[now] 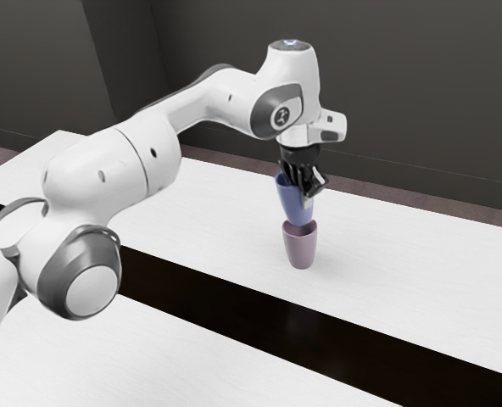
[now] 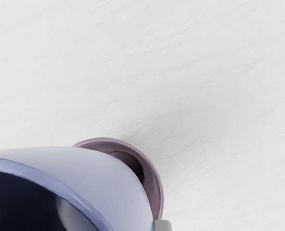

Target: Place the left cup onto the right cup

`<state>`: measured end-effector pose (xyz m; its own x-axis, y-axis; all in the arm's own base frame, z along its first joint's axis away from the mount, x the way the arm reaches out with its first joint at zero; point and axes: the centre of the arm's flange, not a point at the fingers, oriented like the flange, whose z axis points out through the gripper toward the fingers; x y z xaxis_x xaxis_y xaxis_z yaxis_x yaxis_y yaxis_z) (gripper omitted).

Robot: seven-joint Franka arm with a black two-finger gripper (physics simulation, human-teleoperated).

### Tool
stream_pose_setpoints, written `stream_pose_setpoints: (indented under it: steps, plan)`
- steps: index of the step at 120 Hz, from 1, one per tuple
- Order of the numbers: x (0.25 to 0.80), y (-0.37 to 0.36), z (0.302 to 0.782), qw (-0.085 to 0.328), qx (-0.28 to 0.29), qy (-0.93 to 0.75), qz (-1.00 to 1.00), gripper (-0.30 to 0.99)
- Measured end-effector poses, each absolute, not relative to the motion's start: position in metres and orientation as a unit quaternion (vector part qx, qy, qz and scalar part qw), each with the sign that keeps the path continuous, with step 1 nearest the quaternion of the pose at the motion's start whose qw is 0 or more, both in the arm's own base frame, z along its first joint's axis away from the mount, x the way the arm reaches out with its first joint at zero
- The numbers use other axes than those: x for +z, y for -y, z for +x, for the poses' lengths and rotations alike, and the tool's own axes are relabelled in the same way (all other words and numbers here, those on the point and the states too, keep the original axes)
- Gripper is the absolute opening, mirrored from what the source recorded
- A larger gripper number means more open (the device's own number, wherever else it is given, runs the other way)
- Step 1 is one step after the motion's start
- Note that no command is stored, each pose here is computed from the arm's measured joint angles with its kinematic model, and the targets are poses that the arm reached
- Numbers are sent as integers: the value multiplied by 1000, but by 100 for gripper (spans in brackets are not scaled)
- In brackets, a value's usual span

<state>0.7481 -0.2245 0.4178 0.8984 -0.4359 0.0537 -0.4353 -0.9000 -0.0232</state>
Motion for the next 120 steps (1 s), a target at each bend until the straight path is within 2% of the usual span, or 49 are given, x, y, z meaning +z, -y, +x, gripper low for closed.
stream_pose_setpoints:
  steps: [91,99,120]
  plan:
    - [381,227,753,18,-14,-226,-974,-8]
    - [379,228,752,17,-12,-227,-974,-1]
    - [375,230,753,14,-12,-228,-973,36]
